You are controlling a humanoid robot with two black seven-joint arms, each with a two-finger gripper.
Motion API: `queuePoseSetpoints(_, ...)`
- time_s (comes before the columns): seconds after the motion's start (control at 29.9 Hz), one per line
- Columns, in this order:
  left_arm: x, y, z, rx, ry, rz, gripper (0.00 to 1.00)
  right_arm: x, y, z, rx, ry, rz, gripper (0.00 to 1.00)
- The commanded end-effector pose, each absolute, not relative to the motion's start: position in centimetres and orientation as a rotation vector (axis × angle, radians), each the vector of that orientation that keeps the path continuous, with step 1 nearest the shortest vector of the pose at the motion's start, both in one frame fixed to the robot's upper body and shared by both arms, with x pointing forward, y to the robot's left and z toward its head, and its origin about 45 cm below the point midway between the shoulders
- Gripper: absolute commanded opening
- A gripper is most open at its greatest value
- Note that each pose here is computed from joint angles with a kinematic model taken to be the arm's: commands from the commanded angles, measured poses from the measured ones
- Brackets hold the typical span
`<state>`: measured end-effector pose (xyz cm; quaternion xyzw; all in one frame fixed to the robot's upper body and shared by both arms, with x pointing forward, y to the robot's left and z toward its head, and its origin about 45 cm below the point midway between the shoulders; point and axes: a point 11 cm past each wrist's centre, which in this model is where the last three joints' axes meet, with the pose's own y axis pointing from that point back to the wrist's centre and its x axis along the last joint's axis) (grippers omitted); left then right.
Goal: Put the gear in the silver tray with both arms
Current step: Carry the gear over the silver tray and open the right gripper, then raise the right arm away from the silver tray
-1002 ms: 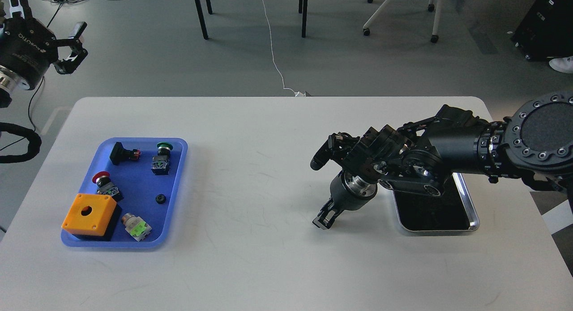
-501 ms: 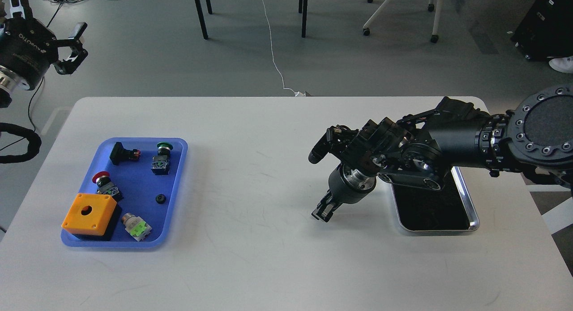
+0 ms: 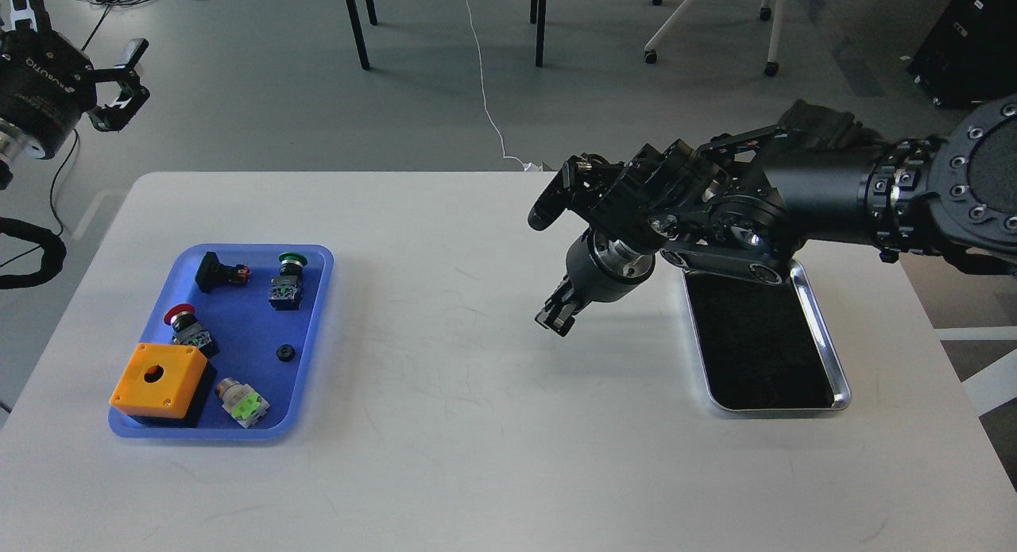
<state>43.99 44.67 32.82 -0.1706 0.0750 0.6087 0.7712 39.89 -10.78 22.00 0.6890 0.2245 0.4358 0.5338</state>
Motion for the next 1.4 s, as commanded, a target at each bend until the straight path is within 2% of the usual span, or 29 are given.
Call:
queuePoseSetpoints(0.0,44.0,44.7,32.8,-0.369,0.163,1.319,0.98,40.6,-16.3,21.9,1.606,0.482,0.955,0.18)
queuePoseSetpoints(0.33,44.0,44.6,32.7,-0.362,0.166,1.317,0.98,40.3,-28.4,20.6,1.533,0.372,0.79,0.18)
queuePoseSetpoints(0.53,44.0,44.5,32.5,-0.358,0.169,1.316,0.98,39.0,-32.8,17.9,1.514,0.345,0.726,0.19)
queuePoseSetpoints(0.73,43.9,44.4,32.2,-0.352,0.174,1.314,0.98,37.6,-34.6,16.3,1.531,0.332,0.683,0.21)
queuePoseSetpoints(0.87,43.9,44.4,32.1,-0.348,0.177,1.315,0.98,37.1,-34.8,15.7,1.537,0.337,0.666,0.32)
queuePoseSetpoints(1.0,43.9,44.5,32.4,-0.348,0.17,1.316,0.98,36.9,-34.7,15.5,1.551,0.334,0.663,0.59)
queuePoseSetpoints(1.14,44.1,44.4,32.7,-0.355,0.163,1.314,0.98,37.0,-34.6,15.6,1.559,0.323,0.668,0.72)
queuePoseSetpoints(1.2,44.1,44.5,32.8,-0.358,0.161,1.315,0.98,37.2,-34.9,16.1,1.557,0.309,0.669,0.83)
queuePoseSetpoints(1.3,44.1,44.7,33.3,-0.365,0.151,1.318,0.98,38.9,-34.6,18.3,1.574,0.218,0.717,0.94)
queuePoseSetpoints(1.37,44.0,45.0,33.6,-0.365,0.144,1.322,0.98,41.2,-33.5,21.5,1.613,0.096,0.792,0.95)
